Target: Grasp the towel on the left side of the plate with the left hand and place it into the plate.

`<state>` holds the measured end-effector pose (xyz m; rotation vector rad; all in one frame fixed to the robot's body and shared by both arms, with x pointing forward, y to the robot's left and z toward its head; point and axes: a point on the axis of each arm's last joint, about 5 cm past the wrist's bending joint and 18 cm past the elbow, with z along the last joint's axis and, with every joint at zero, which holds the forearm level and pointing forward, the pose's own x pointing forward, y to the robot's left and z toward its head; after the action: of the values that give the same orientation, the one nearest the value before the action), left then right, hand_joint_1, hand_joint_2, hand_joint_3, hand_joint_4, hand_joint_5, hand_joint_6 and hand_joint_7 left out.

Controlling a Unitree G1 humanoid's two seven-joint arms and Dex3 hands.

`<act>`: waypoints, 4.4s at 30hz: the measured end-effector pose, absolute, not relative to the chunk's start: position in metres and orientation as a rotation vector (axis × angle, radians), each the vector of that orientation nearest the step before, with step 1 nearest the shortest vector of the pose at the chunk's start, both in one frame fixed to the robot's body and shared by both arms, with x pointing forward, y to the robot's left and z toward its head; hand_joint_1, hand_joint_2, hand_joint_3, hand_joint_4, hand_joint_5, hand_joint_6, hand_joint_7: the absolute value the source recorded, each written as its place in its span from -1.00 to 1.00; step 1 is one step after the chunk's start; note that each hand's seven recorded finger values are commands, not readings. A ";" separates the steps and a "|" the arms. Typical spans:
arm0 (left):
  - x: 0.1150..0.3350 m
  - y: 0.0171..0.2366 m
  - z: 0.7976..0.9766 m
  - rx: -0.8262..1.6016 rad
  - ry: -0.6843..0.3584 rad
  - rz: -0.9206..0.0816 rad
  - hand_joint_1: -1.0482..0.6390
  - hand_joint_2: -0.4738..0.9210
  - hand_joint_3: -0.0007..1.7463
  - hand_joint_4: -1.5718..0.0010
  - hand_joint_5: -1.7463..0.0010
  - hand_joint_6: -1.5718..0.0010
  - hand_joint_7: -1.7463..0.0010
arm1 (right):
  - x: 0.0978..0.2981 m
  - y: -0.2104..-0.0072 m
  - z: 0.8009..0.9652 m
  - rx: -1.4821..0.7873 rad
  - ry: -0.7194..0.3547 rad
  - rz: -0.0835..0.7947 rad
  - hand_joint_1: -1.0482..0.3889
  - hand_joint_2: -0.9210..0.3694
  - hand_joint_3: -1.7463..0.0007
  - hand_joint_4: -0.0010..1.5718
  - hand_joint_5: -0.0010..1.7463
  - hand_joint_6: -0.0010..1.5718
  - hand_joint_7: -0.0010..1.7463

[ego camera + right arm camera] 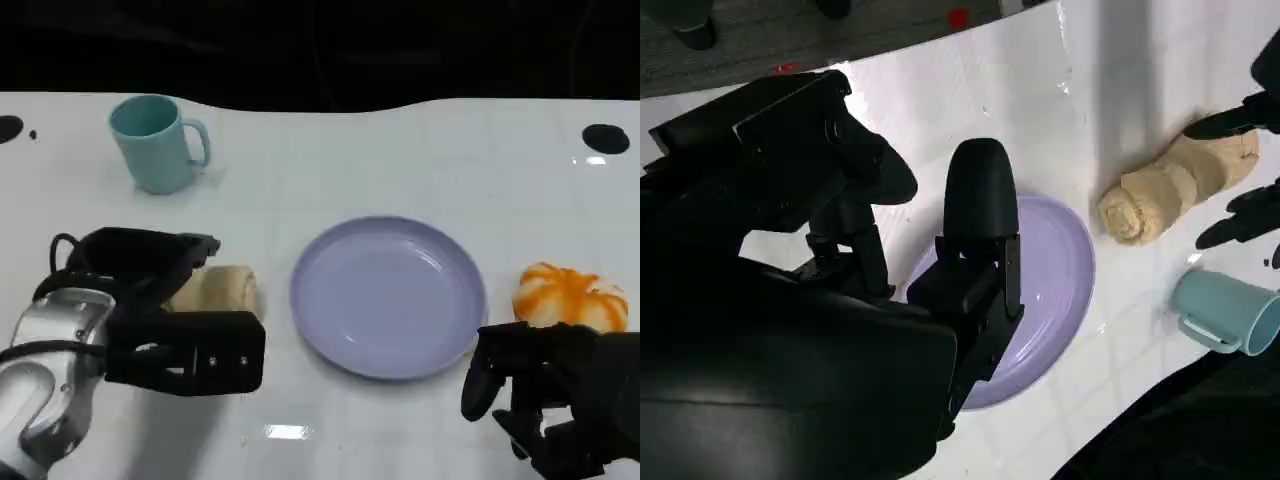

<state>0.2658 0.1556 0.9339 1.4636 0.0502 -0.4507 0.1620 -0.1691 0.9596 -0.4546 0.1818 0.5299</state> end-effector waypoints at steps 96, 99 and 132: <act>0.272 0.042 0.945 1.177 -0.329 -0.694 -0.65 1.00 -0.81 0.77 0.52 0.76 1.00 | 0.159 -0.170 0.963 -0.451 0.176 0.530 0.49 -0.50 -0.18 -0.12 0.94 -0.14 0.63; 0.272 0.045 0.949 1.181 -0.327 -0.705 -0.64 1.00 -0.83 0.77 0.51 0.74 0.99 | 0.159 -0.170 0.963 -0.451 0.174 0.530 0.49 -0.50 -0.18 -0.12 0.94 -0.14 0.64; 0.209 0.160 0.964 0.031 0.054 -0.608 0.18 0.30 0.62 -0.06 -0.90 -0.10 -0.55 | 0.160 -0.173 0.963 -0.446 0.175 0.540 0.49 -0.48 -0.20 -0.12 0.97 -0.13 0.65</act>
<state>0.2089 0.1604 0.9638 0.0309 0.0541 -0.6082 0.1596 -0.1729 0.9626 -0.4457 0.1754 0.5398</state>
